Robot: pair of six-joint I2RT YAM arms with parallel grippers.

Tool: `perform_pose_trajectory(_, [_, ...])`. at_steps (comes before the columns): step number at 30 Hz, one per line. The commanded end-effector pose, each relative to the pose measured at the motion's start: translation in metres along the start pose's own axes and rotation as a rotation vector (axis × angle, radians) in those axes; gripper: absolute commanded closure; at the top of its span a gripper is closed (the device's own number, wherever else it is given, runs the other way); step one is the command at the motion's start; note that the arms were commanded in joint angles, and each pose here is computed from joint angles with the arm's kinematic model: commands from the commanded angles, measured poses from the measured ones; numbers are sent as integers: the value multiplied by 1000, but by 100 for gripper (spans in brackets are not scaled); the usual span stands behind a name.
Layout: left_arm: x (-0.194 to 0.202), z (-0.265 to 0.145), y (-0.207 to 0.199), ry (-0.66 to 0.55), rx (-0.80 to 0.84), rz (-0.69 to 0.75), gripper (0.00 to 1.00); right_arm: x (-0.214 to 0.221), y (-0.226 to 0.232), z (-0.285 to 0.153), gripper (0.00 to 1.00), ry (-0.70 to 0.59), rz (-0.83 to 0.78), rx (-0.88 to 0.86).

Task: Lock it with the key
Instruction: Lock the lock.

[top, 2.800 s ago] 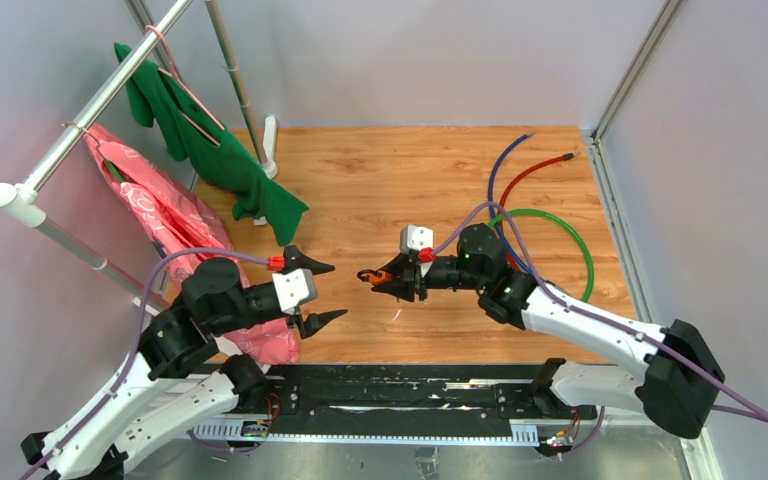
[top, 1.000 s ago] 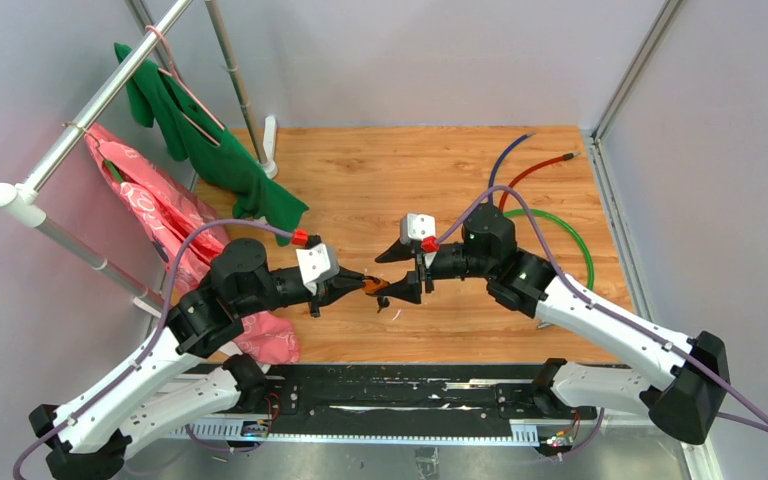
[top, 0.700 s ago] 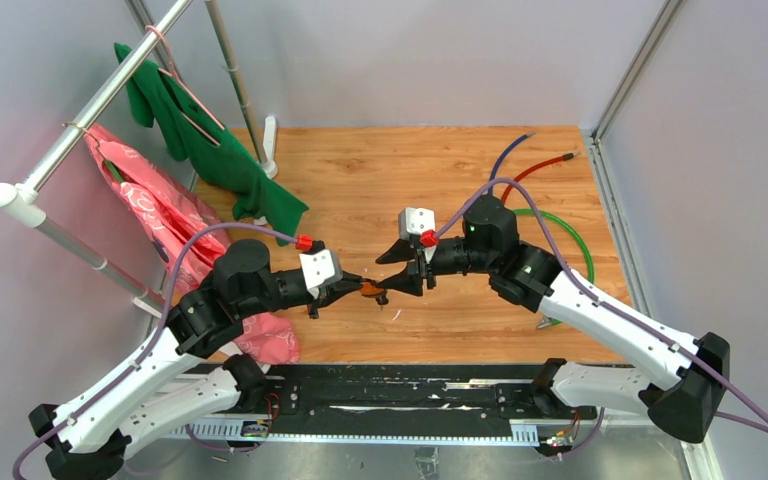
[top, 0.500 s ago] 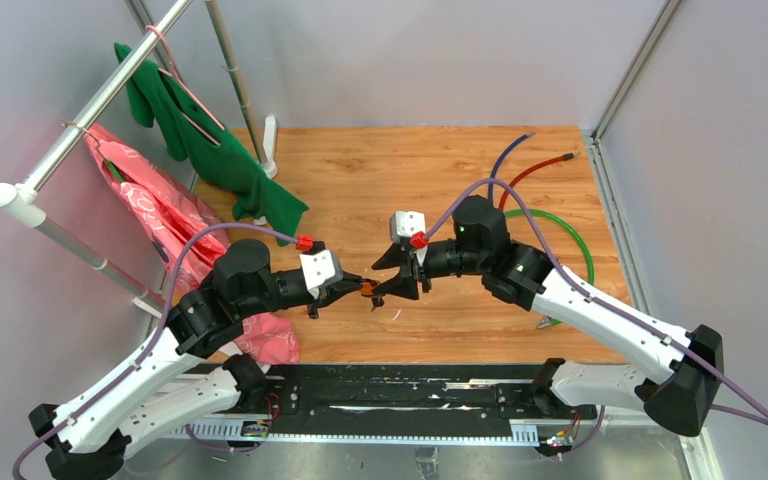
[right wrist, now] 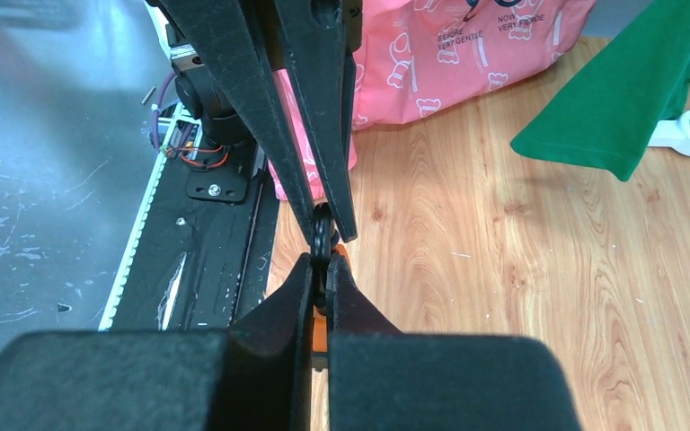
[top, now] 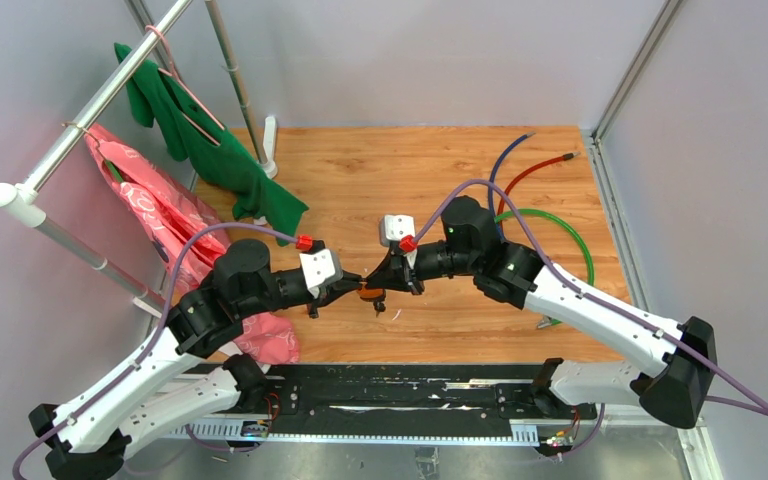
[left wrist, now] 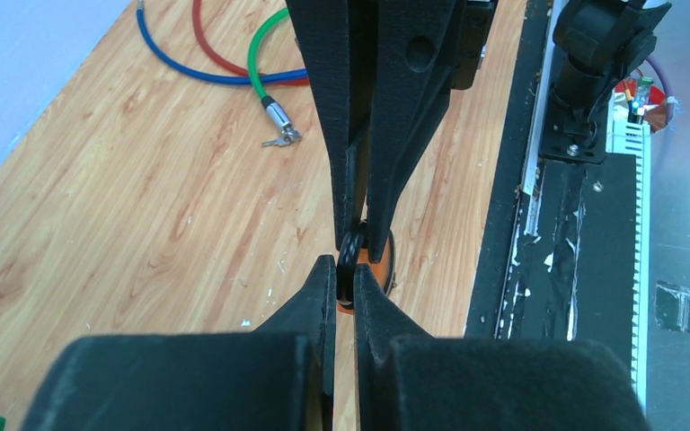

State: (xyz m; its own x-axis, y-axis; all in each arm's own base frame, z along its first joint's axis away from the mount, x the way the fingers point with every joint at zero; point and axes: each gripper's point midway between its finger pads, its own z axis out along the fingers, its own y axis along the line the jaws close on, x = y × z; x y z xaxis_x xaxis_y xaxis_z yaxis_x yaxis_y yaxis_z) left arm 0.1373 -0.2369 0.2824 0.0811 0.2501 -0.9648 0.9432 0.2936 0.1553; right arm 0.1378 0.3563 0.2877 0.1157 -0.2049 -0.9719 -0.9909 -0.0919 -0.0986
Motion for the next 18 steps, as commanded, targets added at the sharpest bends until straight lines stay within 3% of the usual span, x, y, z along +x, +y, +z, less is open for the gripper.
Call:
perform_pose_trajectory(1, [-11, -1, -4, -50, 14, 12, 100, -11, -10, -2, 100, -7, -19, 70])
perform_pose_trajectory(3, [-14, -2, -5, -66, 10, -16, 100, -16, -18, -8, 100, -12, -23, 132])
perform_pose_trajectory(6, [-14, -4, -1, -64, -26, -46, 43, -38, -26, -20, 100, -80, -43, 200])
perform_pose_trajectory(8, [-12, -7, 5, -45, -64, -54, 26, -57, -28, -29, 100, -141, -57, 229])
perform_pose_trajectory(11, [-15, -11, 7, -51, -77, -40, 22, -77, -25, -40, 100, -197, -73, 240])
perform_pose_trajectory(18, [-32, -11, -6, -185, -15, -35, 27, -124, -1, -58, 100, -368, -103, 175])
